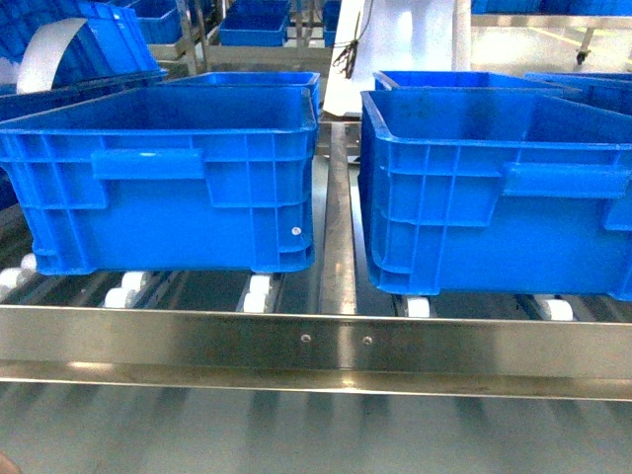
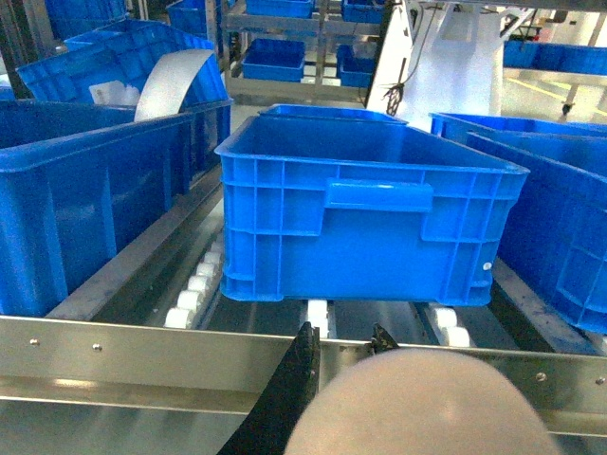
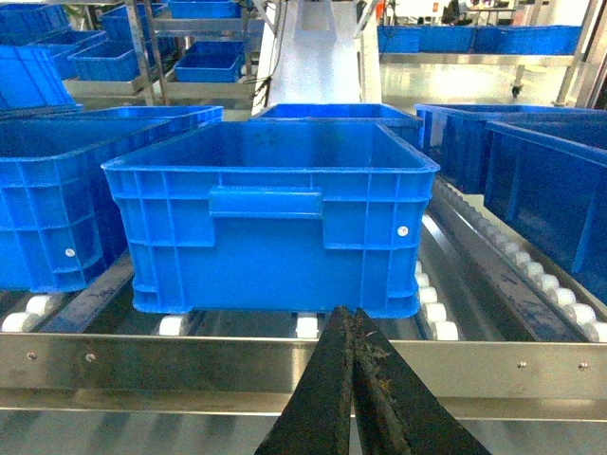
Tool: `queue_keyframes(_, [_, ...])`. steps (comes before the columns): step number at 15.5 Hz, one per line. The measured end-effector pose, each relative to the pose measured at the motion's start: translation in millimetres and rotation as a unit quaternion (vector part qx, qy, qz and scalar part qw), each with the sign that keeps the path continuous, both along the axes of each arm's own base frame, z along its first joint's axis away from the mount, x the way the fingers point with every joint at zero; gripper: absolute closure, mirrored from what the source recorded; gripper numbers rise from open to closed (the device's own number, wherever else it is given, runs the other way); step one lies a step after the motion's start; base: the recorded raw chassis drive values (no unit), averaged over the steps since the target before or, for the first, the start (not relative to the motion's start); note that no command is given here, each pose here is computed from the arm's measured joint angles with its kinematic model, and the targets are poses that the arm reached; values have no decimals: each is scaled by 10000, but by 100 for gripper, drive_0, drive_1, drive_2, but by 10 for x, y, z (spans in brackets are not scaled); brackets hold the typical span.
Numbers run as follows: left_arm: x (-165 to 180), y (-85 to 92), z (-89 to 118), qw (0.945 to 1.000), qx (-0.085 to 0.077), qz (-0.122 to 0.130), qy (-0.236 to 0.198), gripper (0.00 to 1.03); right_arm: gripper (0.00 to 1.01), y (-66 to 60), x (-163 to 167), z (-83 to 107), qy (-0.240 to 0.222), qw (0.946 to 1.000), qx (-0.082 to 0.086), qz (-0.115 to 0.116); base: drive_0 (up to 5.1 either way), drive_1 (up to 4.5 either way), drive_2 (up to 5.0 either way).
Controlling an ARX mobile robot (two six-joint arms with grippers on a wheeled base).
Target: Place part in tray to right shelf
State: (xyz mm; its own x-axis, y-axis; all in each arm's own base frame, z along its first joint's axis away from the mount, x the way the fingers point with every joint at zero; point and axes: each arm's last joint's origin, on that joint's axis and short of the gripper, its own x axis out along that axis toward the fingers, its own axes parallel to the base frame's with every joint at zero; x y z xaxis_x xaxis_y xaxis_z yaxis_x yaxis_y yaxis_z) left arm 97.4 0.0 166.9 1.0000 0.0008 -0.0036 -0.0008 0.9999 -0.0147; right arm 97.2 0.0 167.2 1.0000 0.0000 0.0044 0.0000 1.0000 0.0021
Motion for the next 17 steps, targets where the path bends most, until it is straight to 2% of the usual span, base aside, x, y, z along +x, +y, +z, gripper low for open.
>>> queue_keyframes(7, [0,0,0,10000,0,0,0,91,99,0,0,0,2,10000,0,0,0,0,0])
queue_keyframes(8, [0,0,0,10000,0,0,2,91,91,0,0,0,2,10000,-2,0,0,0,0])
queue_keyframes(14, [0,0,0,10000,0,0,0,91,8,0,0,0,2,10000,-2,0,0,0,0])
queue_keyframes(15, [0,0,0,10000,0,0,2,91,1,0,0,0,2,10000,0,0,0,0,0])
queue_keyframes(17, [0,0,0,10000,0,0,2,91,3,0,0,0,2,10000,0,0,0,0,0])
